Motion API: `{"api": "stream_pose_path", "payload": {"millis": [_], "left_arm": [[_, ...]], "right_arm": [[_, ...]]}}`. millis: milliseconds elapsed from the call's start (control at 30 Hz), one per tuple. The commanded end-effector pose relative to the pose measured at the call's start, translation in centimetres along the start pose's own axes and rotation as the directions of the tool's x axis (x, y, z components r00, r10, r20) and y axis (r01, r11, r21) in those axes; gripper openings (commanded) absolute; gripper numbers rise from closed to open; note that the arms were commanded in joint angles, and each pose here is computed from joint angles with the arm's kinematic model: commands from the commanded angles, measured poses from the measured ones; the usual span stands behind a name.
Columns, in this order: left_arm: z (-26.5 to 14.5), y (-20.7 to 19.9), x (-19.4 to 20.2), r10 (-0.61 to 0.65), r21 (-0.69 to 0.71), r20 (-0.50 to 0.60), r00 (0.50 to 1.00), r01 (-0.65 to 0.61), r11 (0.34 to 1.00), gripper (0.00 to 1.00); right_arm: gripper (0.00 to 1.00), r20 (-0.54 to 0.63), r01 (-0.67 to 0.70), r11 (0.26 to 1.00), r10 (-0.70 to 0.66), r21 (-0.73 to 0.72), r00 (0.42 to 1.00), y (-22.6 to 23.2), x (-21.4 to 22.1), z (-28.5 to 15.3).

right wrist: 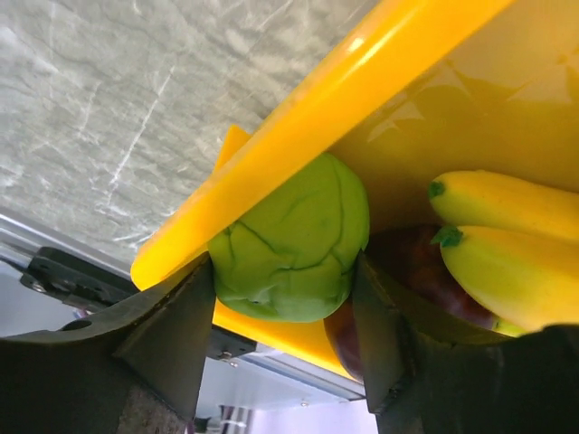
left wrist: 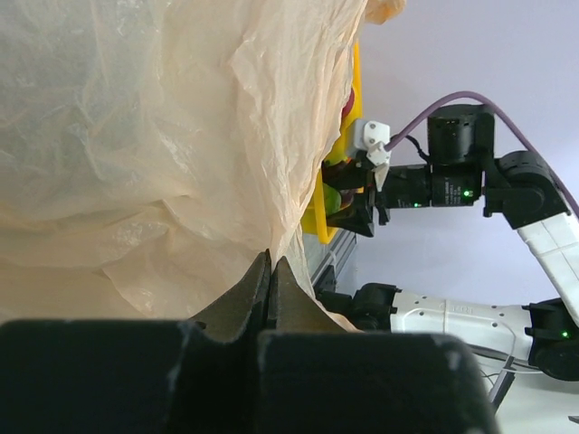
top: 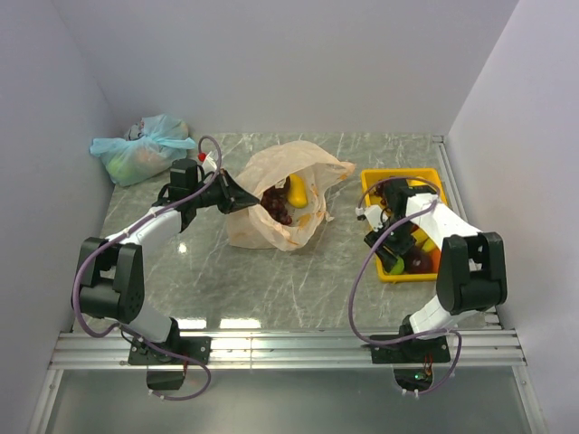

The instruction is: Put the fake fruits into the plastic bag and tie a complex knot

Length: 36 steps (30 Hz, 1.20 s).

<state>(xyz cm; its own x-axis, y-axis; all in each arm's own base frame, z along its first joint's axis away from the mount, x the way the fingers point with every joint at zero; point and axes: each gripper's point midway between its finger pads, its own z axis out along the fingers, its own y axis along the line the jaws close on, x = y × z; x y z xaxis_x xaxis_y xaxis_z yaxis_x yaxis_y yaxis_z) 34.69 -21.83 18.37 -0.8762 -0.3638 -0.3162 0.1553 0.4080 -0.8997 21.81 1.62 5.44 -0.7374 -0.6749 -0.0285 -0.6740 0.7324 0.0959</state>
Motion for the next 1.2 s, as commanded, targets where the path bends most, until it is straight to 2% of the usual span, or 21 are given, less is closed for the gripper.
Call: {"api": "stream_pose_path", "payload": {"millis": [0, 200, 367, 500, 633, 733, 767, 800, 833, 867, 900, 933, 967, 1167], "left_arm": [[-0.2, -1.5, -0.7, 0.061, 0.030, 0.015, 0.998, -0.061, 0.998, 0.00], [-0.2, -1.7, -0.8, 0.065, 0.035, 0.013, 0.998, -0.065, 0.997, 0.00], [0.0, -1.8, -0.8, 0.071, 0.041, -0.004, 0.997, -0.070, 0.997, 0.00], [0.3, -2.1, -0.9, 0.061, 0.067, -0.016, 0.998, -0.060, 0.996, 0.00], [0.5, -3.0, -1.7, 0.072, 0.095, -0.020, 0.997, -0.070, 0.993, 0.00], [0.5, -3.9, -2.5, 0.070, 0.120, -0.020, 0.997, -0.067, 0.990, 0.00], [0.5, -4.0, -2.7, 0.056, 0.124, -0.019, 0.998, -0.053, 0.991, 0.00], [0.5, -4.1, -3.0, 0.060, 0.132, -0.012, 0.998, -0.058, 0.990, 0.00], [0.5, -4.2, -3.2, 0.060, 0.135, -0.010, 0.998, -0.058, 0.989, 0.00], [0.5, -4.2, -3.2, 0.057, 0.139, -0.011, 0.998, -0.054, 0.989, 0.00], [0.5, -4.2, -3.3, 0.052, 0.138, -0.013, 0.999, -0.050, 0.989, 0.00], [0.6, -4.1, -3.3, 0.052, 0.137, -0.015, 0.999, -0.049, 0.989, 0.00], [0.5, -4.1, -3.3, 0.052, 0.137, -0.016, 0.999, -0.049, 0.989, 0.00], [0.1, -3.6, -2.8, 0.055, 0.130, -0.027, 0.998, -0.051, 0.990, 0.00]], "right_arm": [[0.48, 0.103, -0.008, 1.000, 0.005, 0.028, 0.995, -0.7, -2.4, -2.9], [0.45, 0.297, -0.019, 1.000, 0.016, 0.006, 0.955, 0.9, -5.1, -9.2], [0.45, 0.471, -0.021, 0.999, 0.035, -0.036, 0.881, 1.0, -10.8, -13.5], [0.45, 0.614, 0.062, 0.994, 0.009, -0.094, 0.789, 2.8, -17.8, -16.7], [0.45, 0.678, 0.153, 0.975, -0.003, -0.161, 0.735, 6.4, -24.8, -16.2], [0.45, 0.689, 0.186, 0.956, 0.022, -0.227, 0.725, 9.5, -28.3, -14.2], [0.42, 0.687, 0.203, 0.949, 0.019, -0.242, 0.726, 11.3, -29.2, -13.4], [0.43, 0.699, 0.209, 0.946, 0.024, -0.247, 0.715, 11.9, -30.3, -12.2], [0.49, 0.682, 0.189, 0.945, 0.047, -0.268, 0.730, 12.8, -30.9, -10.8], [0.59, 0.679, 0.190, 0.945, 0.045, -0.267, 0.733, 13.6, -31.4, -10.0], [0.81, 0.682, 0.221, 0.941, 0.014, -0.256, 0.731, 15.5, -32.2, -9.9], [0.89, 0.645, 0.204, 0.940, 0.023, -0.274, 0.763, 15.9, -32.0, -8.8], [0.96, 0.642, 0.189, 0.944, 0.031, -0.272, 0.766, 15.8, -32.1, -9.0], [0.99, 0.649, 0.118, 0.968, 0.057, -0.223, 0.759, 12.3, -28.9, -11.6]]}}
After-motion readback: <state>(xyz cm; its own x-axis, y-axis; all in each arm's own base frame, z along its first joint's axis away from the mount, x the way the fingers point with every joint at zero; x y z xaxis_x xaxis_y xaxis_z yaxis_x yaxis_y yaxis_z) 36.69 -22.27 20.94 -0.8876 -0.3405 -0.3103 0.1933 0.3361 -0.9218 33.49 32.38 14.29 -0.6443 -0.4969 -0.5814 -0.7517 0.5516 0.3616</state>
